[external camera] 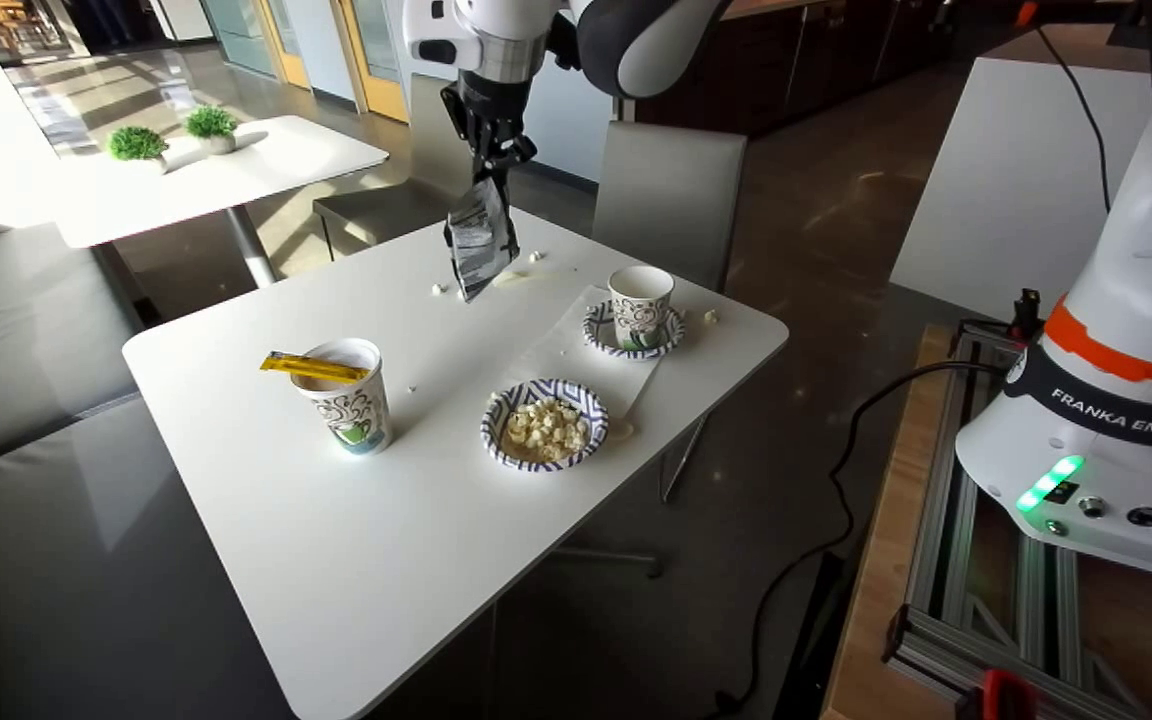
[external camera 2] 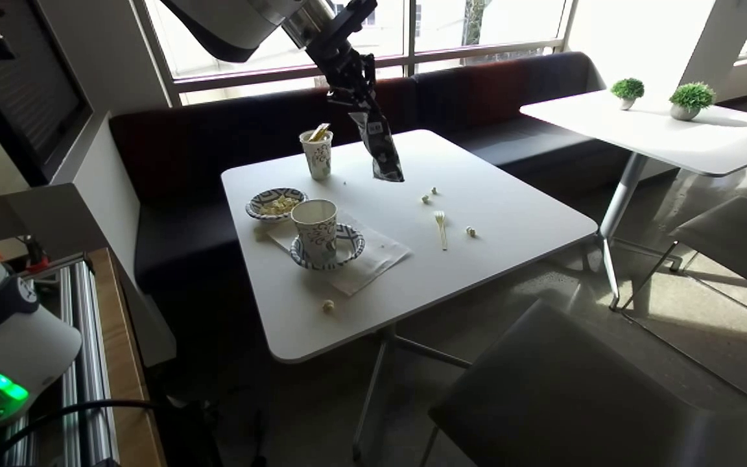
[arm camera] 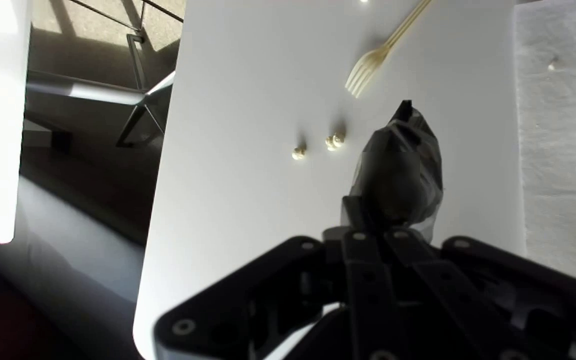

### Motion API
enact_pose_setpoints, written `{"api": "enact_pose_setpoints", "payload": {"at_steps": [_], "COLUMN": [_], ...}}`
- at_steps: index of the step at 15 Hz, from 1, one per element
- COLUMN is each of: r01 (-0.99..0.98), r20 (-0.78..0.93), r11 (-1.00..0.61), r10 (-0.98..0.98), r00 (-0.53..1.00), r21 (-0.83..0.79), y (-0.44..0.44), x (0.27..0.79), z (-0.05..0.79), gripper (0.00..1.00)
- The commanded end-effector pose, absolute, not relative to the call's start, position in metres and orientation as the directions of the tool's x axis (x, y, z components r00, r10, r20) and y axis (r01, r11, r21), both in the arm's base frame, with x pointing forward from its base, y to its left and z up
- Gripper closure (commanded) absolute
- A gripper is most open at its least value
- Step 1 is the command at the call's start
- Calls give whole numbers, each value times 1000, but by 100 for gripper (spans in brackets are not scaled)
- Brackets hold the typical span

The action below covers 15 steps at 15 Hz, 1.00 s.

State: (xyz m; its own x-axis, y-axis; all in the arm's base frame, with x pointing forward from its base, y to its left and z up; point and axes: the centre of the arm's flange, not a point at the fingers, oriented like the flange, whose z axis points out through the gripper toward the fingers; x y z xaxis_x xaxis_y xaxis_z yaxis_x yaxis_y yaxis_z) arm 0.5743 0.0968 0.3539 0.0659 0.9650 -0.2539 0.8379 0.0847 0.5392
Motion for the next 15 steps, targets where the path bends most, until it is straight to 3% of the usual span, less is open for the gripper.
{"api": "enact_pose_setpoints", "payload": {"at_steps": [1, 9, 15], "r01": [830, 768, 814], "r20": [-221, -61, 38], "r11": [48, -13, -52], "r10": [971, 996, 999], "r00": [92, 68, 37], "r21": [556, 640, 579], "y": [86, 61, 48], "x": [571, 592, 597], "z": [328, 273, 218], "gripper": [100, 100, 100]}}
